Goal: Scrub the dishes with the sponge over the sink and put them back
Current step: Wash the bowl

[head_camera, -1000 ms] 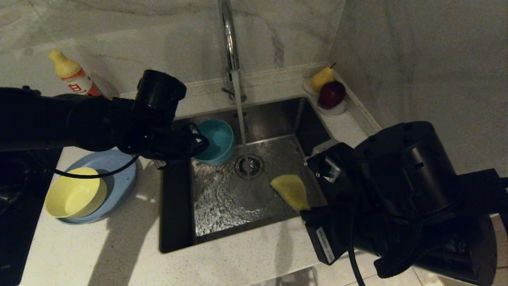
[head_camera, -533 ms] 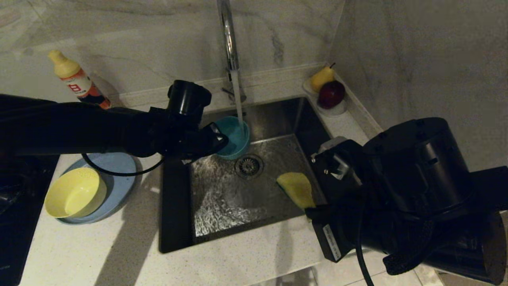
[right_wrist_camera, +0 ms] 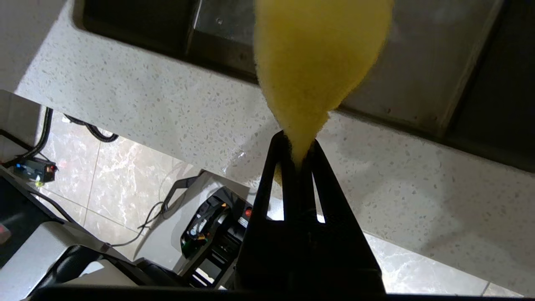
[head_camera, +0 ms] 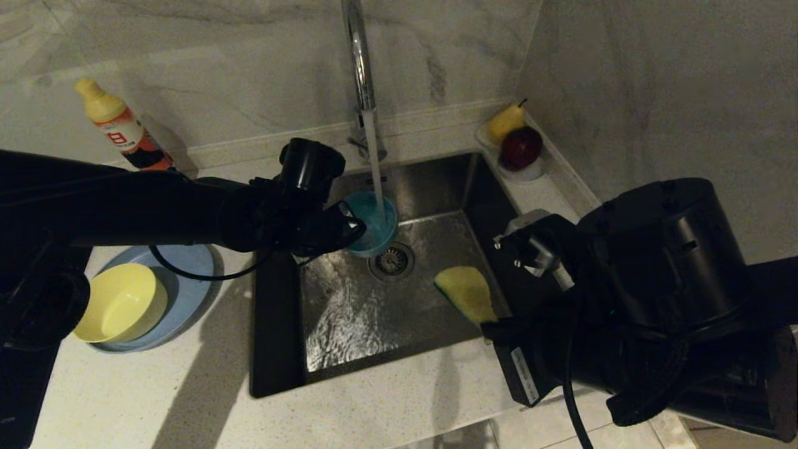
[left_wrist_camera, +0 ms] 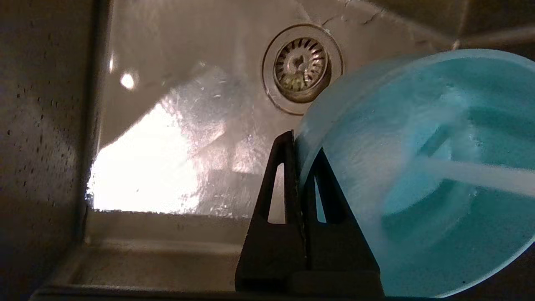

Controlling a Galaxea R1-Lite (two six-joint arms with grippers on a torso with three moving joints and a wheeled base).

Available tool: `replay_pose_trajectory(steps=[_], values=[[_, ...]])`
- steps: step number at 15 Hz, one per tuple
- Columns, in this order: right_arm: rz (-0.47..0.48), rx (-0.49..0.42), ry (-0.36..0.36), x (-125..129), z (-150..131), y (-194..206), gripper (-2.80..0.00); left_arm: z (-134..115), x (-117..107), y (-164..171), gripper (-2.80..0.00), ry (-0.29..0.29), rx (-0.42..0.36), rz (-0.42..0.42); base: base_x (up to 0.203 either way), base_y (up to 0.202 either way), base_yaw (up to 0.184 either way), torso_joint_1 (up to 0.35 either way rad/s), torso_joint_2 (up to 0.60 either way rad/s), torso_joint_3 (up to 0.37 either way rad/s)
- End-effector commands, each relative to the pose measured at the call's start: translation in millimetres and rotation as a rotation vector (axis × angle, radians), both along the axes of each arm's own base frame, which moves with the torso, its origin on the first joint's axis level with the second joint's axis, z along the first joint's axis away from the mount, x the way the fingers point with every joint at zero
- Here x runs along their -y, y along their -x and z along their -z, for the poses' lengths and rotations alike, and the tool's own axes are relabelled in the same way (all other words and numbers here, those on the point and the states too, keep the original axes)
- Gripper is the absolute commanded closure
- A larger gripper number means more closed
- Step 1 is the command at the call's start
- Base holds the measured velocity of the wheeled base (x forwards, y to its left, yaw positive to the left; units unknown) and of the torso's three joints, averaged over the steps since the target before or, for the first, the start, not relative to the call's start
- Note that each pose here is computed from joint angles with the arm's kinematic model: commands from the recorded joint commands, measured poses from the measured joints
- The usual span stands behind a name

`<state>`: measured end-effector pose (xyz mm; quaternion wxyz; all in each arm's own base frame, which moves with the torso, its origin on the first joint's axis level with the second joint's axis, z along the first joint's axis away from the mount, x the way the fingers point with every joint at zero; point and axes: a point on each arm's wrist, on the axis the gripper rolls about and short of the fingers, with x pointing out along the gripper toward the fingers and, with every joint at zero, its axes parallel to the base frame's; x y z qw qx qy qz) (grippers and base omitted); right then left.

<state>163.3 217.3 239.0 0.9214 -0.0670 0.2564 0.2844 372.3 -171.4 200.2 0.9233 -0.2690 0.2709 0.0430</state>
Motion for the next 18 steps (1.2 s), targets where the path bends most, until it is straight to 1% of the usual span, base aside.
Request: replay_pose_trajectory(steps=[1,8,12,15,16,17,18], values=[[0.001,0.001,-0.002,0,0,0,0.0,-1,-1,2,0.0,0.015,-0.005,-0.014,0.0,0.0,0.0,0.0,0.0,0.0],[-0.004,0.017,-0.005,5,-5,3,0.0,-4,0,5,0.0,0.018,-0.001,-0.011,0.0,0.0,0.0,0.0,0.0,0.0],[-0.005,0.019,-0.005,6,-5,4,0.0,-4,10,11,0.0,0.021,-0.005,0.014,0.0,0.0,0.0,0.0,0.0,0.0],[0.006,0.012,0.003,9,-2,2,0.0,-12,6,20,0.0,0.023,0.004,0.015,0.0,0.0,0.0,0.0,0.0,0.0],[0.008,0.01,0.004,10,-1,2,0.0,-13,4,24,0.0,0.019,0.005,0.015,0.0,0.0,0.0,0.0,0.0,0.0],[0.008,0.007,0.008,10,0,3,0.0,-12,2,28,0.0,0.0,-0.001,0.01,0.0,0.0,0.0,0.0,0.0,0.0],[0.008,0.005,0.011,11,1,3,0.0,-7,0,30,0.0,-0.05,-0.004,-0.004,0.0,0.0,0.0,0.0,0.0,0.0]])
